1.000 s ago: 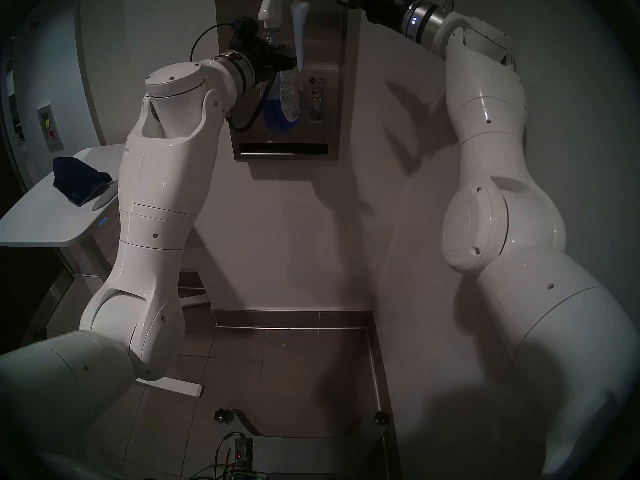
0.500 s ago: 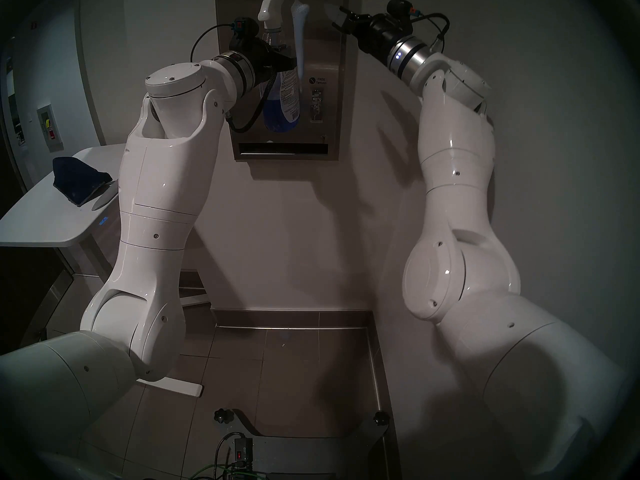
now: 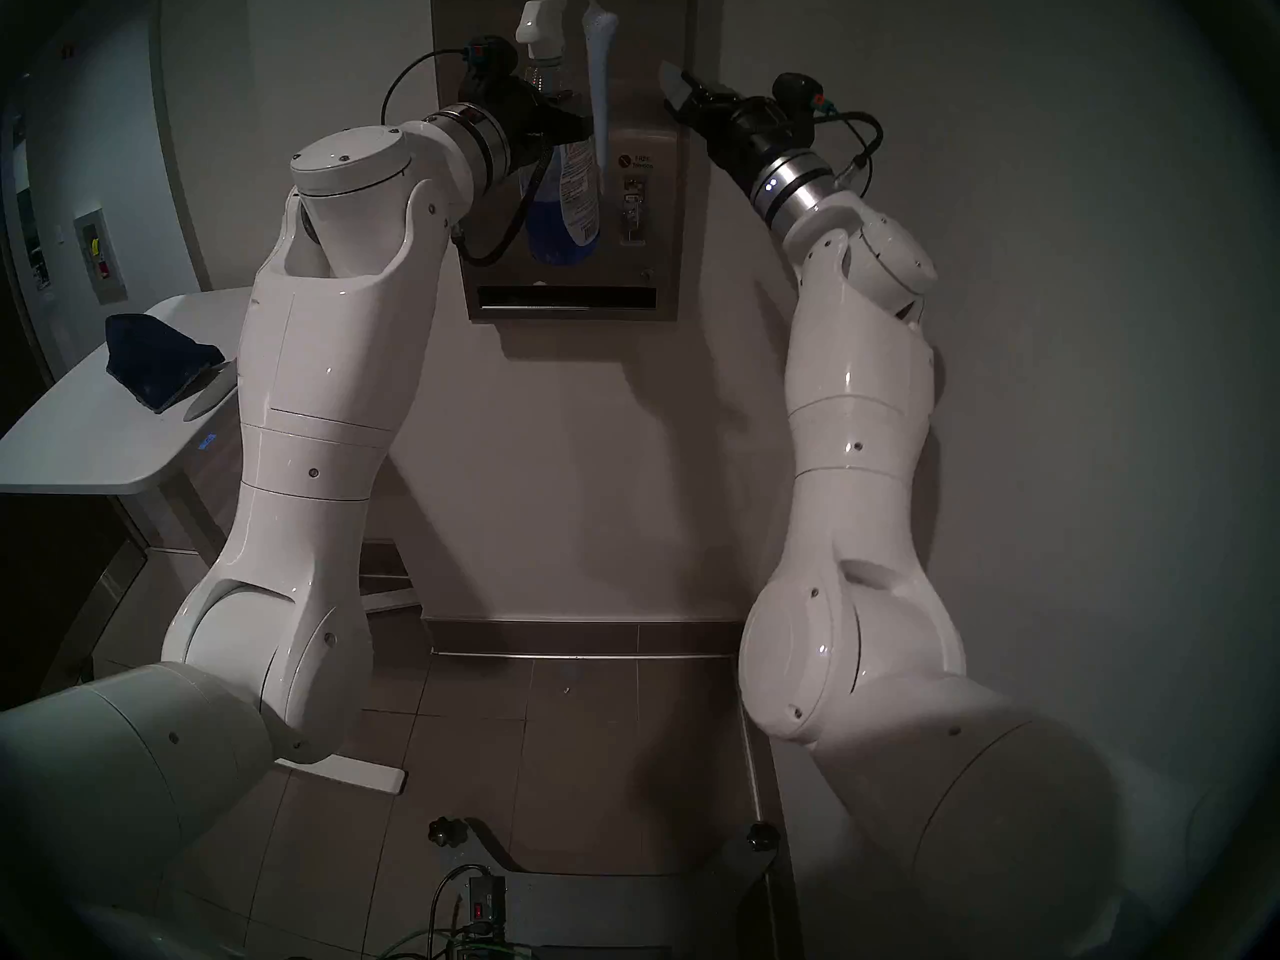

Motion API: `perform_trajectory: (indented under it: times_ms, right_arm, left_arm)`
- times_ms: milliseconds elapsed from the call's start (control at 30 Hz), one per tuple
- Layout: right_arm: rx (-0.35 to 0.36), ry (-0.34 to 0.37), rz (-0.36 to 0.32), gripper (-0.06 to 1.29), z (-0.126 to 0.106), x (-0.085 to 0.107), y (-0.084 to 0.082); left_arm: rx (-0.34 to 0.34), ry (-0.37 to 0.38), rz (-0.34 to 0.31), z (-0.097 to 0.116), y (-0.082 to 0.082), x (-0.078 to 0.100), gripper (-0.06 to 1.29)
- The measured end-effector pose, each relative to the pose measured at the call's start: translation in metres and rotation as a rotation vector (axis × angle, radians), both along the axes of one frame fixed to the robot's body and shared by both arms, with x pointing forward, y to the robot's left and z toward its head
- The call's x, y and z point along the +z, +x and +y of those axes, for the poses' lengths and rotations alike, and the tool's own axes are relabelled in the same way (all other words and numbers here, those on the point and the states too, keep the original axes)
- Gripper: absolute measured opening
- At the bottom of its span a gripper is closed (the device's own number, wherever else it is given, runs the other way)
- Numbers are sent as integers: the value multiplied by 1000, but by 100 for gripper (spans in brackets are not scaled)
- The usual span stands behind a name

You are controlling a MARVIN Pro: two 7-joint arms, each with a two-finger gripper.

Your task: Pick up the cleaner bottle and spray the cleaner onto the surface

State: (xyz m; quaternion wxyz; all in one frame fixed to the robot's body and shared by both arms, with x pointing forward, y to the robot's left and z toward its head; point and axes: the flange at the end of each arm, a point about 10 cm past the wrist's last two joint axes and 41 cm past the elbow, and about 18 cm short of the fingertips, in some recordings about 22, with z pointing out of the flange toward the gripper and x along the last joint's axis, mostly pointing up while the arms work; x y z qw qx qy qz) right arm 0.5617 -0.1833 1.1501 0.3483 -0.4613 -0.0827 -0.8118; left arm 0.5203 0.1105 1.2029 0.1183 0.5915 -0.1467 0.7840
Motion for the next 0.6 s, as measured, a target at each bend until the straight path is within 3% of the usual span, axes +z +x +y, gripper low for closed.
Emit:
perform_trajectory:
  times_ms: [333,600]
  right_arm:
    - [-126,50,-3,119,25,-39,-18]
    - [-287,64,-17,119,33,-62,-34]
  left_arm:
    - [0,-1,1,0,0,0,42]
    - [0,-2,0,0,0,0,42]
